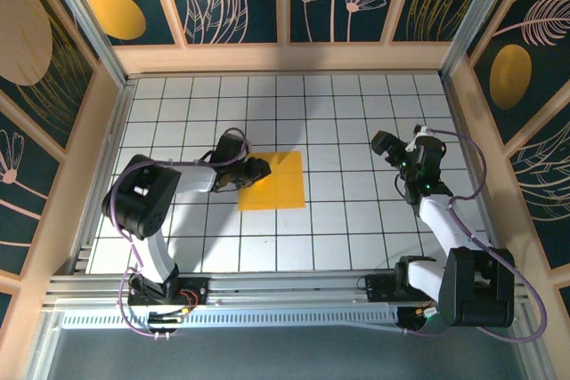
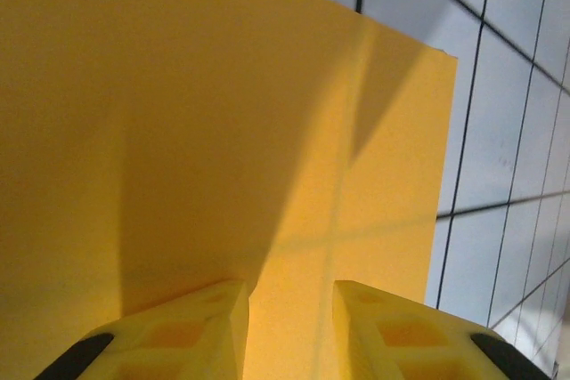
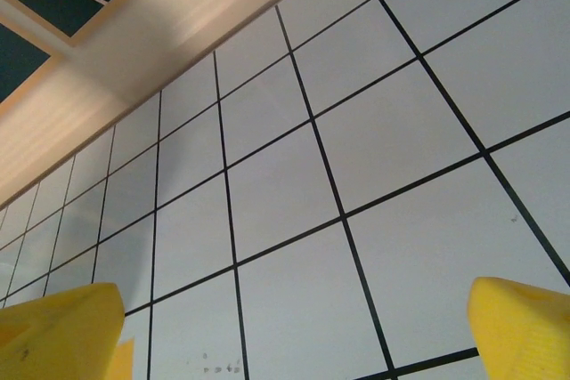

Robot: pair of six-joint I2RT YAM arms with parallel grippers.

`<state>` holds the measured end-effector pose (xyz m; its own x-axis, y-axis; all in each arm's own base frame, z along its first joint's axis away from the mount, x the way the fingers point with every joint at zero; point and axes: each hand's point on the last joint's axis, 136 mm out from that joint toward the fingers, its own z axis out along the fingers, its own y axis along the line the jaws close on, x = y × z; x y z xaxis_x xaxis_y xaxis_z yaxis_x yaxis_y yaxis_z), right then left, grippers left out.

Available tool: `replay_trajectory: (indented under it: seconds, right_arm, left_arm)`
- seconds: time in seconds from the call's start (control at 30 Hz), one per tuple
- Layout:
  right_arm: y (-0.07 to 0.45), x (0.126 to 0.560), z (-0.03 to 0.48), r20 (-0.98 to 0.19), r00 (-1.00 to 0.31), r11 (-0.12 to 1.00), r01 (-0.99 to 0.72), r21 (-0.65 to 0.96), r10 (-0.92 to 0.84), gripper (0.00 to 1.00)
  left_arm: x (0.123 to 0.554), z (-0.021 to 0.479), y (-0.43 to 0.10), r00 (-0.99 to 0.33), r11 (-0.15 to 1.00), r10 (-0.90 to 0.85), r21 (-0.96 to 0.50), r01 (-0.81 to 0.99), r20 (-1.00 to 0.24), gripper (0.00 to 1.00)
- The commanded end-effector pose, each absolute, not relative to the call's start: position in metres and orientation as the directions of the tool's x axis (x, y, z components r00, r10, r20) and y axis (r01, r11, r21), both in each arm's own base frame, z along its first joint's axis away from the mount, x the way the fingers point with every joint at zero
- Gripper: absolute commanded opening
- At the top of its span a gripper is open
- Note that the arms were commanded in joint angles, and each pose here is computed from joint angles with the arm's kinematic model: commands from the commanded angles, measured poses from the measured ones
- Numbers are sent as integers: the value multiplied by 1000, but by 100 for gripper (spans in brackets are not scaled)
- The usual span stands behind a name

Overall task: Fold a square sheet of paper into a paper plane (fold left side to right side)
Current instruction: Move the square sheet of paper to the center of the table.

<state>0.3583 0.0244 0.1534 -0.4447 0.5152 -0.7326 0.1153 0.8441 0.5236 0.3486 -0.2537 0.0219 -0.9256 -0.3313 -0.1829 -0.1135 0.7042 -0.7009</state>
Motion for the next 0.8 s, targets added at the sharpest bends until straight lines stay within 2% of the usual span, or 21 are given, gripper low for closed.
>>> replay_trajectory:
  seconds: [0.0,0.23,0.53,0.7,0.77]
  right_arm:
    - [24,364,165,-757,-423,857,108,504,498,99]
    - [27,364,161,-752,-440,861,106,498,490,99]
    - [36,368,155,-748,-478,872,88,482,461,99]
    - [46,372,155,-744,-501,877,68,476,442,99]
    - [53,375,155,-743,-524,885,49,463,418,96]
  left_arm:
    - [357,-3,-257,-927,738,-340,-655,-159,-158,30]
    - [382,-9,-277,-928,739,-334,-657,-147,-168,28]
    - [394,-15,-295,-941,754,-294,-647,-118,-171,29]
    - [397,-1,-301,-942,734,-284,-673,-93,-179,33]
    - [400,14,-306,-940,714,-280,-697,-68,-195,37]
